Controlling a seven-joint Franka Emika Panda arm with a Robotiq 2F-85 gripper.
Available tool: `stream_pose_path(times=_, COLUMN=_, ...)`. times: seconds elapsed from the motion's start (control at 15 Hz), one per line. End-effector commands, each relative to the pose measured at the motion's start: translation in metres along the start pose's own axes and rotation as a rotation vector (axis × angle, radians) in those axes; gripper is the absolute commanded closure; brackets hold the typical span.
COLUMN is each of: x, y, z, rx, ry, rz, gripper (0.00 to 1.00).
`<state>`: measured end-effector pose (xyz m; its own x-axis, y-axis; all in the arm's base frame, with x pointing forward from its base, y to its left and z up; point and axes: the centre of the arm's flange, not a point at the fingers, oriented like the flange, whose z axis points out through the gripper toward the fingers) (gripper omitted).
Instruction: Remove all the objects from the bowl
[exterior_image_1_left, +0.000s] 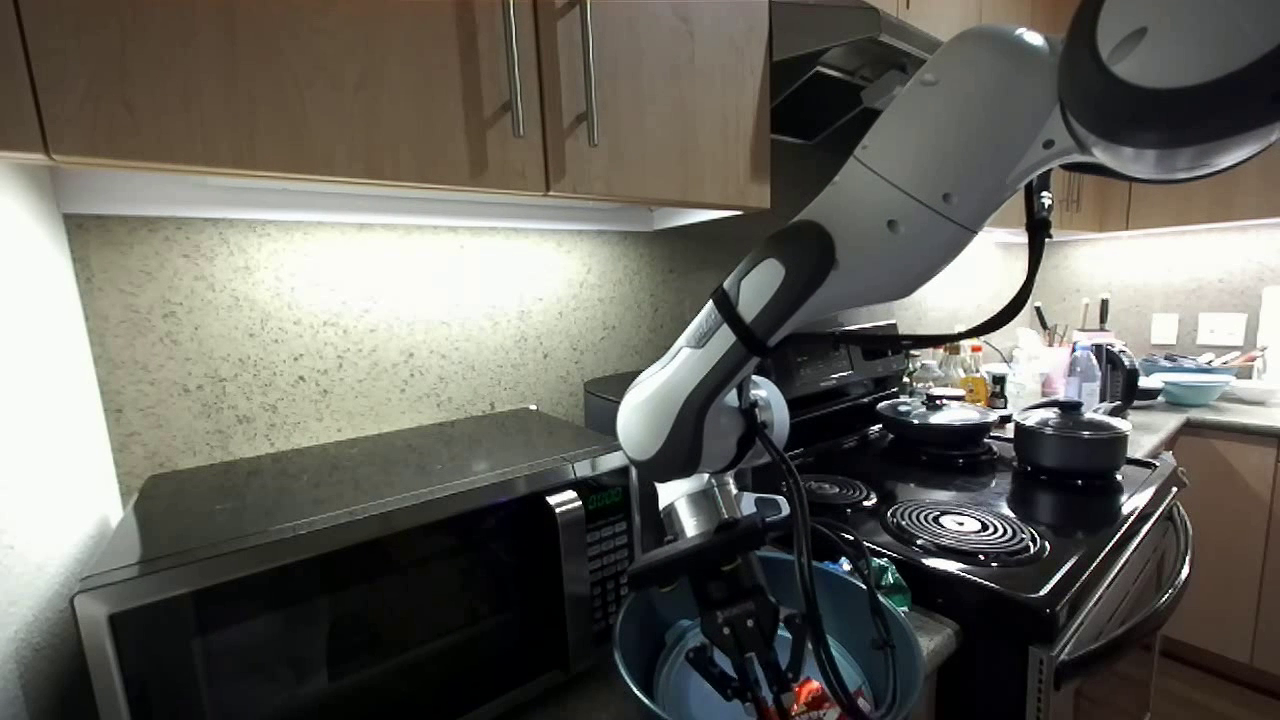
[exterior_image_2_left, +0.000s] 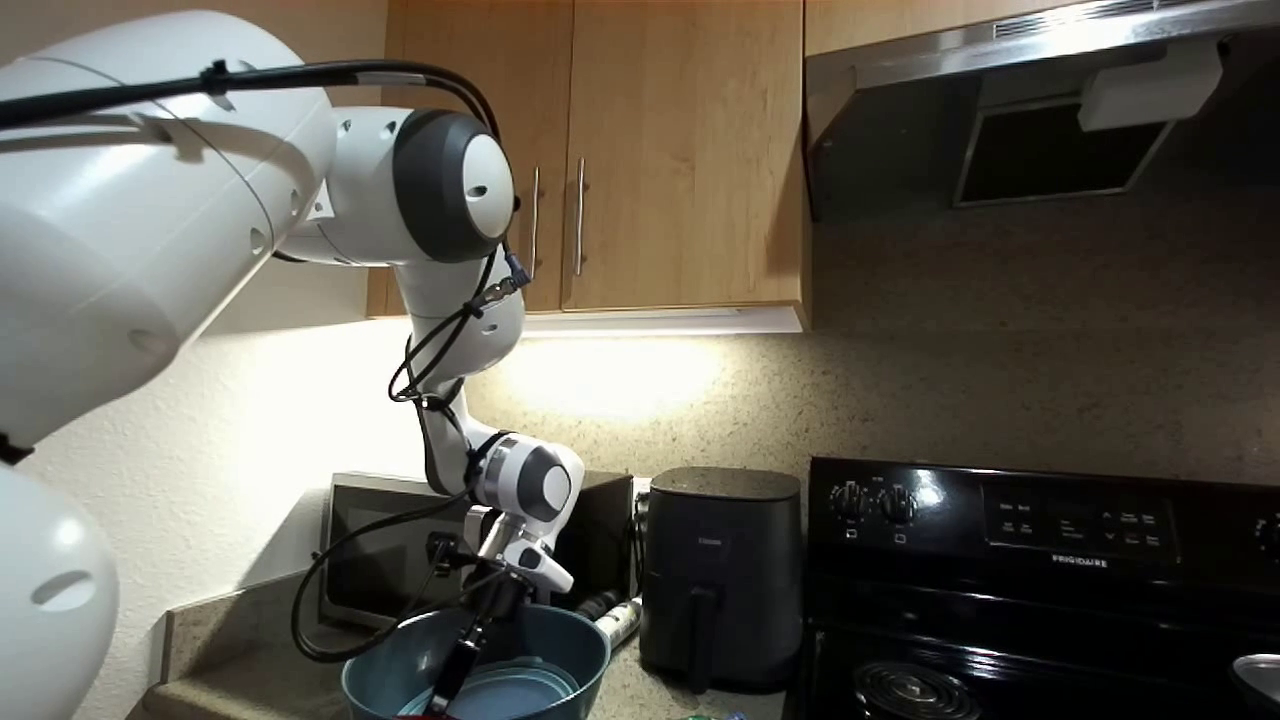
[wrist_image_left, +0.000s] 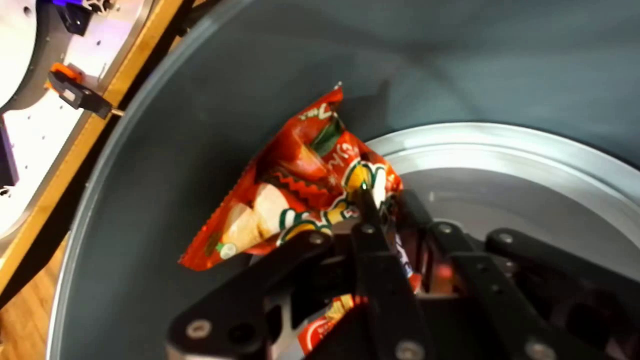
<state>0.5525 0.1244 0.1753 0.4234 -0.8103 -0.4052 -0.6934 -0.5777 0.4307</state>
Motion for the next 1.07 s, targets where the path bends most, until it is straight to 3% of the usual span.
stream_pose_path(times=0.0, x=0.000, y=0.008, z=-0.005, rx=0.012, ry=0.012, rz=0.010, gripper=1.00)
stream_pose_path(times=0.2, x=-0.006, y=0.015, z=-0.028, rx=0.047, ry=0.075, rz=0.060, gripper=1.00)
stream_pose_path(times=0.53, x=-0.032, y=0.042, z=-0.082, rx=0.156, ry=0.272, rz=0.182, gripper=1.00)
stream_pose_path(times=0.93, x=-0.058, y=0.076, z=-0.117, rx=0.287, ry=0.411, rz=0.408, gripper=1.00)
stream_pose_path(times=1.0, x=-0.061, y=0.077, z=-0.119, rx=0.297, ry=0.412, rz=0.400, gripper=1.00)
